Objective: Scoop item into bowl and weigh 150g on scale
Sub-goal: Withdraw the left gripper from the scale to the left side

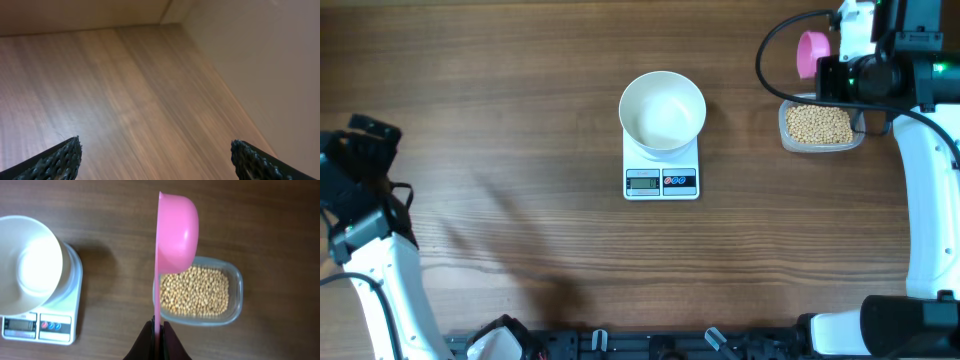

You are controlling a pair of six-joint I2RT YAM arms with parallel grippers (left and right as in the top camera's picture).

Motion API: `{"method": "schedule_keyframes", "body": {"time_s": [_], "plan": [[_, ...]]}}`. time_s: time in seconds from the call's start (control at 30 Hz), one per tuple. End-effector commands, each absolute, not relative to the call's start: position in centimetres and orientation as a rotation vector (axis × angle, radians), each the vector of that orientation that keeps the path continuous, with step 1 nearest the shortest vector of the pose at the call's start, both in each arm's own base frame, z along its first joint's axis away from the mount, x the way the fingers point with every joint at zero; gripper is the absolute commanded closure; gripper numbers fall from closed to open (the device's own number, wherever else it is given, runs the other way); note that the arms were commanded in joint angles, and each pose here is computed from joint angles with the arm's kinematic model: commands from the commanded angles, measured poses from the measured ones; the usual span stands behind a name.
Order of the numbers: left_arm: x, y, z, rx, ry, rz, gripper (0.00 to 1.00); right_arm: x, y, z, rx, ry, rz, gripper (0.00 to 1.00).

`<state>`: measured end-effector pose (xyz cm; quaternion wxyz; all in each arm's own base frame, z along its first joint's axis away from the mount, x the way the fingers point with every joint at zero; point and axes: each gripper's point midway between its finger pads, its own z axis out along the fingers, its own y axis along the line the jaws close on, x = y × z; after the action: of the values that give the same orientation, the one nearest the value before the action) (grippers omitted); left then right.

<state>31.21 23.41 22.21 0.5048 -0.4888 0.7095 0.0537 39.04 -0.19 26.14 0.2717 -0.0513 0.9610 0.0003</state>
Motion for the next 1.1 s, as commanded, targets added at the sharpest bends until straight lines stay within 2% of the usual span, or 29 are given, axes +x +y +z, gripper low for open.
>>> {"method": "schedule_keyframes", "body": {"time_s": [0.0, 0.17, 0.47, 0.63, 0.87, 1.07], "plan": [[30.4, 24.9, 21.7, -1.227, 1.69, 0.159, 0.0, 38.7, -0.4, 25.3, -0.147, 2.624, -0.021, 0.96], [31.6, 23.8, 21.6, -1.18, 1.719, 0.063, 0.0, 38.7, -0.4, 25.3, -0.147, 2.624, -0.022, 0.96], [34.1, 16.7, 20.8, -0.994, 1.885, -0.39, 0.0, 39.5, -1.1, 25.8, -0.098, 2.59, -0.068, 0.96], [33.5, 10.9, 19.5, -0.941, 2.016, -0.724, 0.0, 39.2, -1.0, 25.6, -0.063, 2.606, -0.047, 0.96], [31.4, 6.4, 18.4, -0.983, 2.119, -0.993, 0.0, 38.7, -5.3, 26.1, 0.088, 2.595, -0.356, 0.96], [31.1, 2.1, 18.8, -0.619, 2.221, -1.043, 0.0, 38.5, -5.6, 26.0, 0.023, 2.609, -0.402, 0.96]]}}
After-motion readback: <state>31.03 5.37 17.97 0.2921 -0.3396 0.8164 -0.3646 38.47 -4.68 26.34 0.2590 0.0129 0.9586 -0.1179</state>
